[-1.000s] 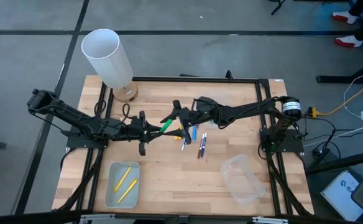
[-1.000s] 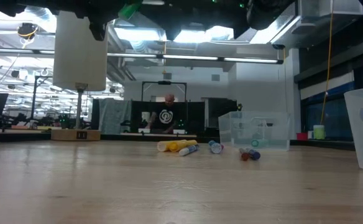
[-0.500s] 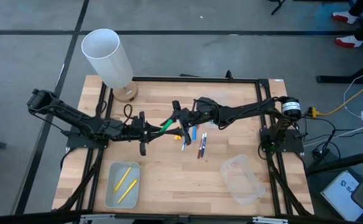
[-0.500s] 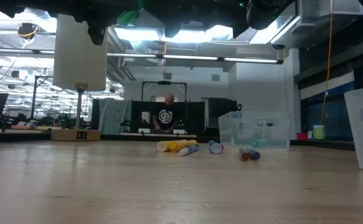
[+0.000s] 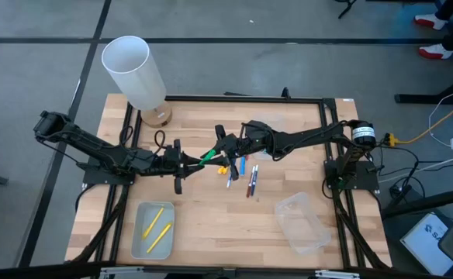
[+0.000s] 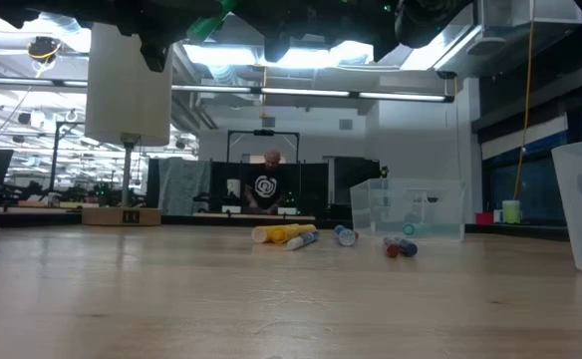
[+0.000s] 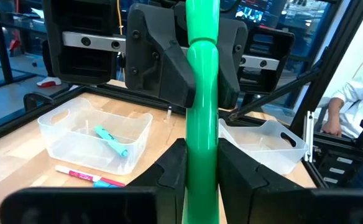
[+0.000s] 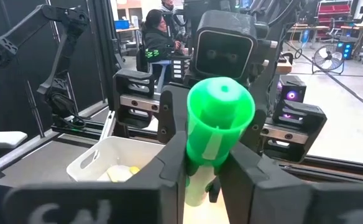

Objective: Pick & Place Markers
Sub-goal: Put the green highlighter pen into the top transparent bin

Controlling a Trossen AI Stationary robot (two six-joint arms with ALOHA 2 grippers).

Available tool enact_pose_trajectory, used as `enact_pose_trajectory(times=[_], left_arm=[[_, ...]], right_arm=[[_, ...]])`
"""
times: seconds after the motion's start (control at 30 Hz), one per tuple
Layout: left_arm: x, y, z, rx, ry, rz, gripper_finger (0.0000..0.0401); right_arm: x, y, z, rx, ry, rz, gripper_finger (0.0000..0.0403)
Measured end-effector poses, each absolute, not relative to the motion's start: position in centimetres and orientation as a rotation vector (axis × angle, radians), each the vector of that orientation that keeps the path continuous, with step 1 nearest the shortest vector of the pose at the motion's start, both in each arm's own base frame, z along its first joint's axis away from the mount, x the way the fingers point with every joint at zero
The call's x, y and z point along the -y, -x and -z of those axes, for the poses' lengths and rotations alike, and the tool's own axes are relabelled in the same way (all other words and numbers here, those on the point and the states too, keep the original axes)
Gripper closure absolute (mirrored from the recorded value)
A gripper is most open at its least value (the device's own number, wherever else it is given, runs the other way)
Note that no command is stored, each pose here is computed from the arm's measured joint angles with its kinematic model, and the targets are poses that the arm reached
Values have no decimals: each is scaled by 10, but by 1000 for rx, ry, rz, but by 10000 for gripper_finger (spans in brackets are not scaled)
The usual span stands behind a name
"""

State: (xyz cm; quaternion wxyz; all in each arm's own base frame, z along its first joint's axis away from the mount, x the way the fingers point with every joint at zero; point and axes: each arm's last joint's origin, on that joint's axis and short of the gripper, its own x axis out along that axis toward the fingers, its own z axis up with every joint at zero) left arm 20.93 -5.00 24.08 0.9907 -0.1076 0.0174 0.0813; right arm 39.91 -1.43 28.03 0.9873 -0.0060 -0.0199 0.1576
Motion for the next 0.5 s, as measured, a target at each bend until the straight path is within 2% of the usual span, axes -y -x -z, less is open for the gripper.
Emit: enact_pose_trajectory(times=[0.17, 0.5], left_arm=[[50, -209, -241, -34, 220, -163, 320], [50, -209, -242, -20, 245, -166, 248]], right_arm=[[14, -399, -280, 39, 13, -315, 331], [15, -399, -277, 8, 12, -294, 333]])
